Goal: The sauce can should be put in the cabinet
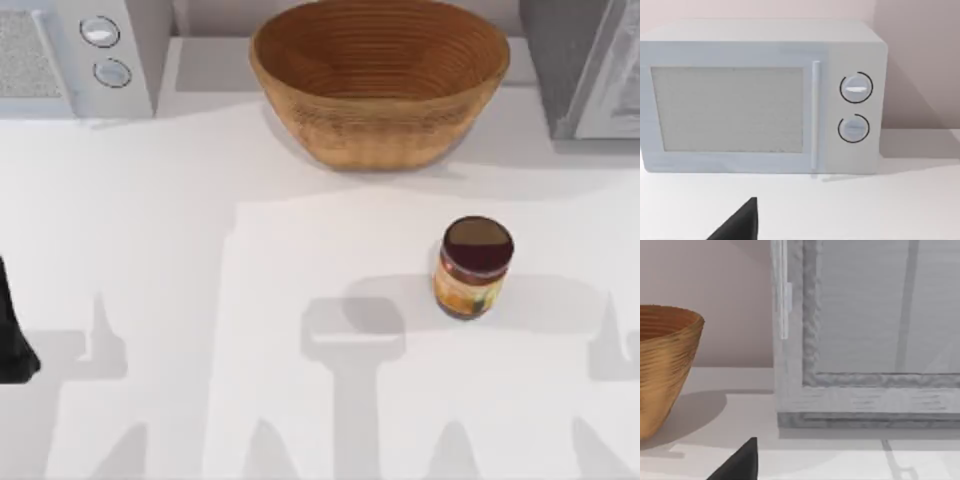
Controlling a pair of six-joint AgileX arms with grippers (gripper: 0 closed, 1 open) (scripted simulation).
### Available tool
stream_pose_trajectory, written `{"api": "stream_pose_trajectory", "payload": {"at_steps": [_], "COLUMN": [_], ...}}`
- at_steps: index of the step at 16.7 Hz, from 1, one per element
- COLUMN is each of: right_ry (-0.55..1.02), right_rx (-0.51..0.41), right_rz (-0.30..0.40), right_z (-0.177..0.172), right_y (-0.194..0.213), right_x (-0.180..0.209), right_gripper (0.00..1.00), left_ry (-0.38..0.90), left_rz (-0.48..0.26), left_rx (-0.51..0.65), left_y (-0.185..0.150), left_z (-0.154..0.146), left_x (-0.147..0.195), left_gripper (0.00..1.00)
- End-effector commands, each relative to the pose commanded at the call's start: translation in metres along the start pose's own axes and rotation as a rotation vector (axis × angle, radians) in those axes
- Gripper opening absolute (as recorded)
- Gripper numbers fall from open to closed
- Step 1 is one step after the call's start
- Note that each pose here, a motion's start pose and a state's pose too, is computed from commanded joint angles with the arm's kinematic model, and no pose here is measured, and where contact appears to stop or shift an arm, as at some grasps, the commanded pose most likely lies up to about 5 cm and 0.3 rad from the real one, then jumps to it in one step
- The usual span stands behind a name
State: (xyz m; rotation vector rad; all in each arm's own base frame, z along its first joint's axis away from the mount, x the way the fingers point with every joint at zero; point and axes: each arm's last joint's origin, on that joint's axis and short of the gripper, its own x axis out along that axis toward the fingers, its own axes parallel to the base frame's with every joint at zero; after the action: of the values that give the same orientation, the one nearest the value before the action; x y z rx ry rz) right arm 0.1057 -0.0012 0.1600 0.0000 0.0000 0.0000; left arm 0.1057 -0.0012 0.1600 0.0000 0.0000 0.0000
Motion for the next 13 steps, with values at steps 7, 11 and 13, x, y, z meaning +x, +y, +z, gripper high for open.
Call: {"api": "stream_pose_trajectory", "payload": {"at_steps": [7,11,13], "right_ry": [0.046,0.079,0.093], "right_rx": [-0.015,-0.025,-0.025], "right_rz": [0.075,0.211,0.300], "right_z": [0.006,0.023,0.033], "right_y": [0.002,0.004,0.005], "right_x": [0.007,0.025,0.039], "right_gripper": [1.00,1.00,1.00], "left_ry": [0.000,0.000,0.000], "left_rz": [0.000,0.000,0.000], "left_rx": [0.000,0.000,0.000], "left_y": [0.000,0.000,0.000], "left_z": [0.000,0.000,0.000], "left_x": [0.000,0.000,0.000], "left_gripper": [1.00,1.00,1.00]}}
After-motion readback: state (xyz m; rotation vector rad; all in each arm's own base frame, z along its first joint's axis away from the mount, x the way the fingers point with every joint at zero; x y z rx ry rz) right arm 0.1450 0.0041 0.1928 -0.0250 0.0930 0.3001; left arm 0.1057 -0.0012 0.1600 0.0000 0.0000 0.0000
